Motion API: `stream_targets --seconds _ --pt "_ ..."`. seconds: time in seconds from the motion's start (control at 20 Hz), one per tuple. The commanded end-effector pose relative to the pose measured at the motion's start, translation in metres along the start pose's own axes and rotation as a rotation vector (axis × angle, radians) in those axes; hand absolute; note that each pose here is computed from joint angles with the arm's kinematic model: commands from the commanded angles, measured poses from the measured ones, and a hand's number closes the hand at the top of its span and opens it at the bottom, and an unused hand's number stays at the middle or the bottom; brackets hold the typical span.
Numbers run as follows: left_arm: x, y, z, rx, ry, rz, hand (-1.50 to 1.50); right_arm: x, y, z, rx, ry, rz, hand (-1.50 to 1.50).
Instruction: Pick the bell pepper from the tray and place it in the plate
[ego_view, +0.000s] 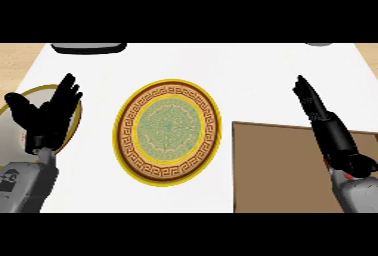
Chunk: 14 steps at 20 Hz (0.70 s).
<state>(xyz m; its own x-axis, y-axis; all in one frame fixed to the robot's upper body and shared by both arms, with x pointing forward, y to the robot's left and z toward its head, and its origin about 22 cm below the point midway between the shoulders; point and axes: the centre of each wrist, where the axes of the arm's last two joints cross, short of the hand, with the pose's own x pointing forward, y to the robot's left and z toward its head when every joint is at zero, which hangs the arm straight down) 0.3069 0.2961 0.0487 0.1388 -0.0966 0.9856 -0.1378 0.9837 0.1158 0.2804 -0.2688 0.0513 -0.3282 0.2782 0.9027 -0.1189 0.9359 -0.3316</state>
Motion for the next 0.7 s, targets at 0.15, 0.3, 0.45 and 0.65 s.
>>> stream_targets --seconds 0.15,0.3,0.45,0.65 --pt "-0.015 0.032 0.02 0.051 -0.087 -0.249 0.0 0.012 -0.027 0.005 -0.285 -0.122 -0.521 -1.5" --pt "-0.035 0.041 0.036 0.034 -0.075 -0.346 0.0 -0.005 -0.102 0.041 -0.55 0.091 -0.076 -1.5" --pt "-0.057 0.046 0.059 0.018 -0.085 -0.348 0.0 -0.009 -0.087 0.061 -0.881 -0.075 -0.341 -1.5" --pt "-0.073 0.045 0.08 0.025 -0.104 -0.369 0.0 0.003 -0.069 0.107 -1.01 -0.182 -0.414 -1.5"
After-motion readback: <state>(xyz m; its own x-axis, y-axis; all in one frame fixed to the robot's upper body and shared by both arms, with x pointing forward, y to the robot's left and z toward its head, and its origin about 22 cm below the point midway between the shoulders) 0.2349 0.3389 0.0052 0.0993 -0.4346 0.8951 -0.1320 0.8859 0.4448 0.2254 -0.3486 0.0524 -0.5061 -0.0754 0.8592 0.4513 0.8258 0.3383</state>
